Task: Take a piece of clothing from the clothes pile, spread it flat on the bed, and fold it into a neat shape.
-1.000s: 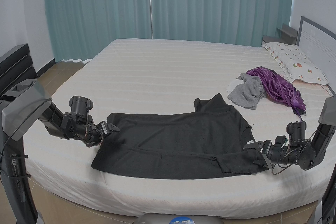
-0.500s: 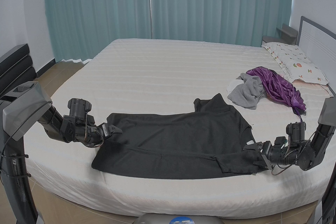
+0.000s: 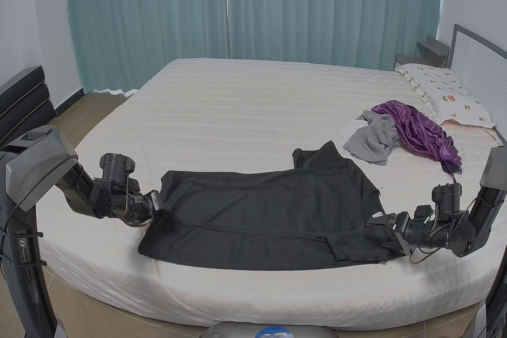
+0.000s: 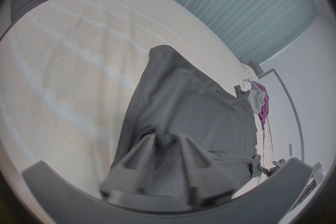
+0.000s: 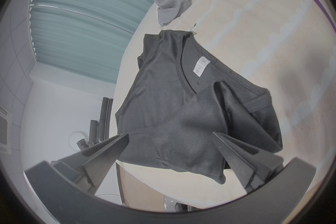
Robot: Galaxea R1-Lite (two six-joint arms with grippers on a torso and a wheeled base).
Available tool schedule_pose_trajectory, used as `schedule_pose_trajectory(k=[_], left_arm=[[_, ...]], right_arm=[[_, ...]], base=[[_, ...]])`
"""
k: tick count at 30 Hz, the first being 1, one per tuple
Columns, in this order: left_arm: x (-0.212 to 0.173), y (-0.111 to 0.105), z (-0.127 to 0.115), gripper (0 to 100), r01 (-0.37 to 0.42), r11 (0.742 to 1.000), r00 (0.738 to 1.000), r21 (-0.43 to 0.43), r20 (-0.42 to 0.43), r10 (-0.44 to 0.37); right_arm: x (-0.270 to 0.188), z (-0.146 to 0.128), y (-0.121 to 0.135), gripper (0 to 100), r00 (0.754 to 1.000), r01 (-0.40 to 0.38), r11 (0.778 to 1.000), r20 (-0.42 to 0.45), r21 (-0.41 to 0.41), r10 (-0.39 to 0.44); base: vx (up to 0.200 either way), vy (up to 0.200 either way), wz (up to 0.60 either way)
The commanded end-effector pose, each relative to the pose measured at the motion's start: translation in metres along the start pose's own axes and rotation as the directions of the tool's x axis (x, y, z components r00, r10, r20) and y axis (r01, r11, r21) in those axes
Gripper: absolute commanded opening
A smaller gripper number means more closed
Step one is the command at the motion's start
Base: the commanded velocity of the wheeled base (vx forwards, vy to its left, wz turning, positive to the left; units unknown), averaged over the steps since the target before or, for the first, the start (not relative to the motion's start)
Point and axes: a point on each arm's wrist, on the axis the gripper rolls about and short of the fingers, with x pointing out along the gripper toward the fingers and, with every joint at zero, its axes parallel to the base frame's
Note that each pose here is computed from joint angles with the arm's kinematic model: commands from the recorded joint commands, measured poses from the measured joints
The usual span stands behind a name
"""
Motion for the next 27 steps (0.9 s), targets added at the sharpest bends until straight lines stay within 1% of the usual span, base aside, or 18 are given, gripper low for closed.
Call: schedule_pose_trajectory(k=[1, 6, 7, 9, 12, 17, 22, 23, 25, 27], left_arm=[[-0.008, 0.003, -0.001, 0, -0.008, 1.000, 1.000, -0.008, 0.001, 0.008], [-0.029, 0.000, -0.003, 0, -0.007, 1.000, 1.000, -0.013, 0.020, 0.007], [-0.036, -0.001, -0.001, 0, -0.003, 1.000, 0.999, -0.014, 0.034, 0.004], [-0.042, -0.002, 0.000, 0, -0.001, 1.000, 0.999, -0.015, 0.046, 0.002], [-0.055, -0.007, 0.001, 0, 0.006, 1.000, 0.998, -0.008, 0.065, -0.006], [-0.063, -0.009, -0.004, 0, 0.008, 1.000, 0.998, -0.006, 0.064, -0.008], [-0.063, -0.010, -0.007, 0, 0.008, 1.000, 0.998, -0.004, 0.055, -0.007], [-0.063, -0.011, -0.007, 0, 0.009, 1.000, 0.998, -0.008, 0.055, -0.008], [-0.063, -0.009, -0.008, 0, 0.005, 1.000, 0.999, -0.012, 0.050, -0.005], [-0.062, -0.009, -0.009, 0, 0.002, 1.000, 0.999, -0.012, 0.047, -0.001]], right_arm=[[-0.002, 0.002, 0.004, 100, 1.000, -0.018, 1.000, 0.017, -0.016, 0.018], [-0.003, 0.005, 0.008, 100, 0.996, -0.054, 0.997, 0.065, -0.058, 0.058], [-0.003, 0.006, 0.009, 100, 0.995, -0.059, 0.996, 0.073, -0.066, 0.064], [-0.003, 0.006, 0.009, 100, 0.995, -0.058, 0.996, 0.076, -0.069, 0.063], [0.003, 0.010, 0.013, 100, 0.994, -0.067, 0.993, 0.080, -0.100, 0.075], [0.010, 0.019, 0.019, 100, 0.991, -0.081, 0.987, 0.092, -0.139, 0.094], [0.025, 0.020, 0.019, 100, 0.995, -0.070, 0.982, 0.057, -0.178, 0.082], [0.031, 0.017, 0.016, 100, 0.997, -0.058, 0.978, 0.038, -0.199, 0.067], [0.035, 0.018, 0.011, 100, 0.998, -0.049, 0.972, 0.035, -0.228, 0.058], [0.035, 0.019, 0.008, 100, 0.998, -0.036, 0.970, 0.044, -0.240, 0.048]], base=[[0.000, 0.000, 0.00], [0.000, 0.000, 0.00], [0.000, 0.000, 0.00], [0.000, 0.000, 0.00], [0.000, 0.000, 0.00], [0.000, 0.000, 0.00], [0.000, 0.000, 0.00], [0.000, 0.000, 0.00], [0.000, 0.000, 0.00], [0.000, 0.000, 0.00]])
